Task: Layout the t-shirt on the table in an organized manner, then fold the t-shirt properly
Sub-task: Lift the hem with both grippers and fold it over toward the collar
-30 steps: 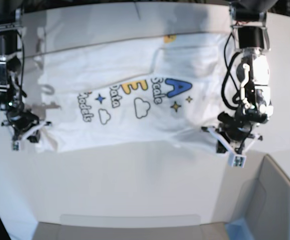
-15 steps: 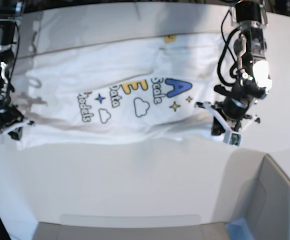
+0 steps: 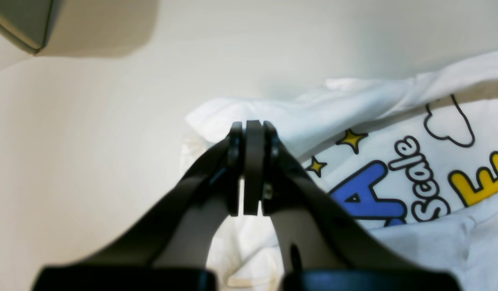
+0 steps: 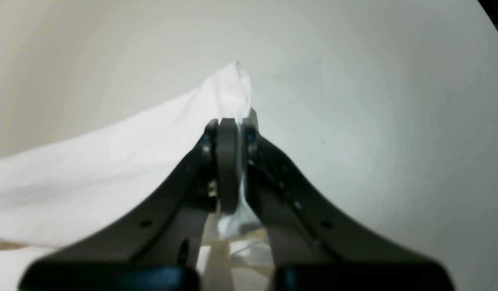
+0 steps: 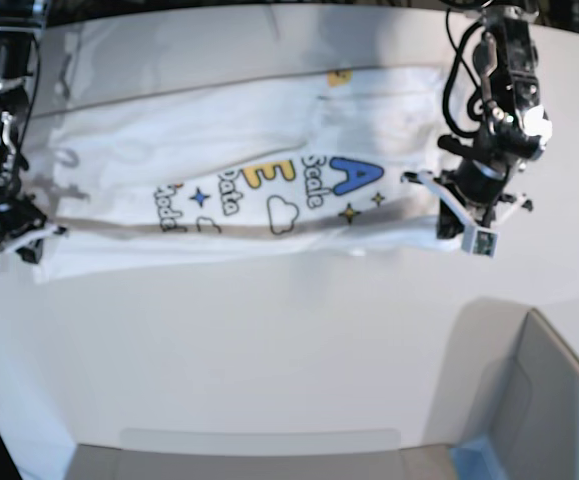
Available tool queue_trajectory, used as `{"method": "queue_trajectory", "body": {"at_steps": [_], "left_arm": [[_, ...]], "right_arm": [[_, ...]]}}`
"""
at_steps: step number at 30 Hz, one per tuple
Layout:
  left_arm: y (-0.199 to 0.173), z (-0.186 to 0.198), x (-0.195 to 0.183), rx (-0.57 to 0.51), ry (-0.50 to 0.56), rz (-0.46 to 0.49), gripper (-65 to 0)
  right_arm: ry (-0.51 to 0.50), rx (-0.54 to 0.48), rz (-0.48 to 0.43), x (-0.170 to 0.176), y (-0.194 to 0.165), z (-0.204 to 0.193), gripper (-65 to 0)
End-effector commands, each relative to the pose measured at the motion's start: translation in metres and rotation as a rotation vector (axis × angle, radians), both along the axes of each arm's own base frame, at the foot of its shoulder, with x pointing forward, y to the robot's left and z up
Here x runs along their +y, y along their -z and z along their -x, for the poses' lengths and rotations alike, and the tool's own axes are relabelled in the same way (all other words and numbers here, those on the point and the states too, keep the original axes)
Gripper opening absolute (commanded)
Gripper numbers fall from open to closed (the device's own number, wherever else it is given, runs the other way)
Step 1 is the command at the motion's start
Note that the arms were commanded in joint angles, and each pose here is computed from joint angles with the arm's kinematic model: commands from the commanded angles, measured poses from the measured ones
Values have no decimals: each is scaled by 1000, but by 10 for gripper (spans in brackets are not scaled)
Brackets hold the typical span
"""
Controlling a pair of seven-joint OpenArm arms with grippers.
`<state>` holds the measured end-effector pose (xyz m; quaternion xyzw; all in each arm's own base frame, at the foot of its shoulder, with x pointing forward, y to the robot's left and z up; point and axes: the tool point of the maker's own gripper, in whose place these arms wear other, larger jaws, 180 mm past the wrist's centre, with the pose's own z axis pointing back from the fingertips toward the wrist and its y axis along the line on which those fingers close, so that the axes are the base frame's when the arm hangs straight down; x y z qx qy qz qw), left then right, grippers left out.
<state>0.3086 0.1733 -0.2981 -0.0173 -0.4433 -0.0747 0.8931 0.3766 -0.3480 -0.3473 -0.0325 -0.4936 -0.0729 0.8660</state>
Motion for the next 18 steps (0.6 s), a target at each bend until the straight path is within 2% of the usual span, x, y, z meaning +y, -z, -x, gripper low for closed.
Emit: {"method": "queue_trajectory", "body": {"at_steps": [1, 8, 14, 18], "left_arm": [[-13, -4, 1, -48, 4, -7, -650], [-3, 5, 3, 10, 1, -16, -650], [12, 19, 3, 77, 2, -19, -650], [21, 30, 3, 109, 1, -19, -650]], "right_arm": [[-3, -78, 24, -6, -28, -12, -650], [-8, -137, 39, -4, -50, -5, -650], [-52, -55, 46, 11, -47, 6, -650], [-74, -51, 53, 18, -48, 12, -650]]}}
